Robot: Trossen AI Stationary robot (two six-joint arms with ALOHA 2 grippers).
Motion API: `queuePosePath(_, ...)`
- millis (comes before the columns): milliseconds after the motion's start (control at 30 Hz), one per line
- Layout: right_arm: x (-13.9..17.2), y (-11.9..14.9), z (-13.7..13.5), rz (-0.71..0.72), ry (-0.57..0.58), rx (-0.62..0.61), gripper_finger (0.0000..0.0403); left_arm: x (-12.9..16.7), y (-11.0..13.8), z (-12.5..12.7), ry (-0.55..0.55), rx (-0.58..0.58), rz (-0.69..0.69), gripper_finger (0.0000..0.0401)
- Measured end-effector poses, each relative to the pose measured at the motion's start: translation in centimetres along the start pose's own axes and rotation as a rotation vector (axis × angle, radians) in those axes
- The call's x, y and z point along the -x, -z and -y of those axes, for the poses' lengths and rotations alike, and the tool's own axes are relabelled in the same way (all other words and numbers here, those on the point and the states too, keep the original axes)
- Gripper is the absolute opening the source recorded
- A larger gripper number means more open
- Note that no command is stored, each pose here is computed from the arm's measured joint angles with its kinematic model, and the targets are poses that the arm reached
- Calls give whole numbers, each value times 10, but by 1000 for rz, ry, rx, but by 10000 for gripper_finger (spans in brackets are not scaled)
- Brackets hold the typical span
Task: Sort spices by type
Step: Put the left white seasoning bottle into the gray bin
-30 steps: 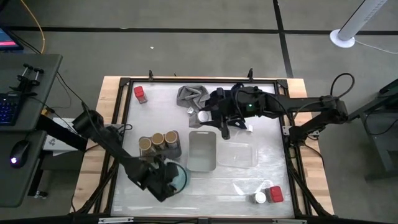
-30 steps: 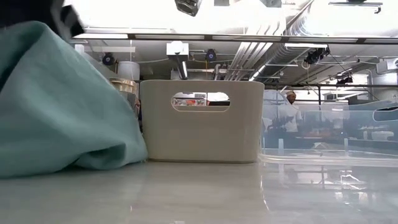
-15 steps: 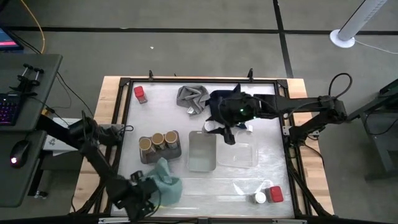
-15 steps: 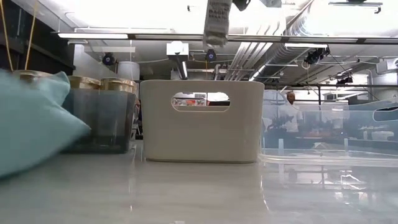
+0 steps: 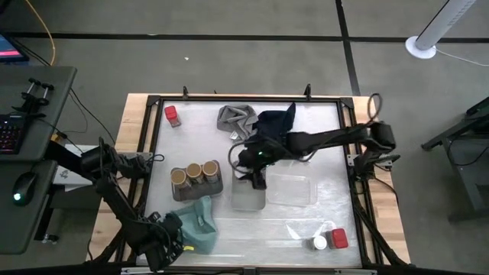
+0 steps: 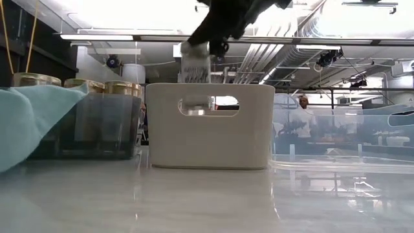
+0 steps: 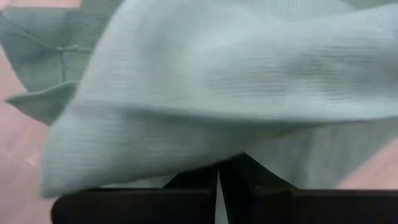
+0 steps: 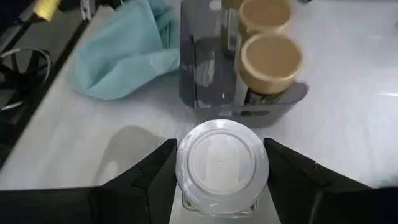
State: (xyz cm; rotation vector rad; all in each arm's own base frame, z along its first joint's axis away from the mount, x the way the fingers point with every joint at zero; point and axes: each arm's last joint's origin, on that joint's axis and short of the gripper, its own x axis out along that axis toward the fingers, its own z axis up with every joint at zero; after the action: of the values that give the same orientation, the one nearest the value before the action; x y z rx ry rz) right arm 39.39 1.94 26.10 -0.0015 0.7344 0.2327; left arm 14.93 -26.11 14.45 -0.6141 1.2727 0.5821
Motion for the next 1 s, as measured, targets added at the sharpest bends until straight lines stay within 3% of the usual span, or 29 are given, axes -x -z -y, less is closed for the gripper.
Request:
queuePosePath(133,-24,12,5,-61,17,-12,200,0,0,0,19,47,50,0)
queuePosePath(367,-47,21,22,-62,47,-41,200,0,-1,0,20,30,65,0)
queuePosePath(700,-49,21,22,-50,76,-39,202,0,0,0,19,4,66,0)
queuePosePath(1000,-48,20,21,-52,78,-61,319,0,0,0,17,-17,67,0)
